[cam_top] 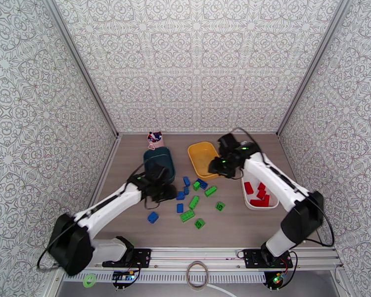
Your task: Sort the legos into containers by color
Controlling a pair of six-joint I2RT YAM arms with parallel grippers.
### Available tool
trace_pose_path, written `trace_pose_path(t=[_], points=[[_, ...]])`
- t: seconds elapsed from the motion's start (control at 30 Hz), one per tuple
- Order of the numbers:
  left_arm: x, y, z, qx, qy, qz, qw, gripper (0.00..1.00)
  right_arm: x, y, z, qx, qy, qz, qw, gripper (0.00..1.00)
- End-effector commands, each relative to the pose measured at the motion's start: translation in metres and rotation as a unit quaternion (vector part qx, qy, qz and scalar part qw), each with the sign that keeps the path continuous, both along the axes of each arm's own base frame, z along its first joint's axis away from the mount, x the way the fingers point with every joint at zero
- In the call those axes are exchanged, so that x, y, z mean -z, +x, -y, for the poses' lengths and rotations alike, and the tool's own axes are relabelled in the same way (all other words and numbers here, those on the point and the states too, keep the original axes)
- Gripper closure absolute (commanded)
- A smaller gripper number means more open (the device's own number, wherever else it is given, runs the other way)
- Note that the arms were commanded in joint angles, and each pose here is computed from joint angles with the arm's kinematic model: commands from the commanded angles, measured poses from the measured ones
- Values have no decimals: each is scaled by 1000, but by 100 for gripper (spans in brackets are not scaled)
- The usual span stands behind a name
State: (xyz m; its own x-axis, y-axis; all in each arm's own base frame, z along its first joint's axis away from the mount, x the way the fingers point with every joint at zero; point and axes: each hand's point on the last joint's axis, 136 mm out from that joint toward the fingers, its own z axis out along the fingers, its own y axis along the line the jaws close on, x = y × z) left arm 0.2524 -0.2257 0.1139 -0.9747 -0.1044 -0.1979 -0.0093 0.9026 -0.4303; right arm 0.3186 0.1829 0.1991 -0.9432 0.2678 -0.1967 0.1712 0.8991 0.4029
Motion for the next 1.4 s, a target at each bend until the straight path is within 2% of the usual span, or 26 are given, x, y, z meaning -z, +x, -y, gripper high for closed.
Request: trace_pose_path(t=[0.0, 0.13, 0.33, 0.57, 0.7, 0.77, 0.87, 0.93, 1.2, 1.37], points=[[-26, 13, 73, 73, -85, 18, 994, 55, -5, -8, 44, 40, -4, 1, 999, 49], [-38, 22, 142, 151, -126, 12, 980, 56, -5, -19, 93, 94, -1, -7, 996, 49], [-47, 29, 230, 217, -196, -12, 956, 56, -13, -34, 143, 150, 7, -5, 989, 49], [-59, 26, 318, 274, -256, -23, 927, 56, -23, -46, 165, 181, 13, -3, 983, 49], [-55, 18, 352, 291, -276, -37, 915, 52, -24, -53, 171, 194, 14, -3, 981, 48], [-48, 17, 361, 291, -282, -45, 913, 45, -26, -57, 174, 197, 12, -3, 980, 48], [-47, 23, 367, 280, -289, -43, 914, 27, -30, -63, 180, 200, 5, -3, 980, 46], [-53, 29, 368, 276, -298, -34, 913, 20, -34, -67, 182, 197, -3, 0, 980, 44], [-75, 42, 352, 270, -289, -1, 919, 18, -38, -70, 178, 193, 10, 12, 981, 43], [-97, 52, 322, 251, -238, 51, 937, 17, -39, -66, 168, 188, 44, 20, 981, 44]])
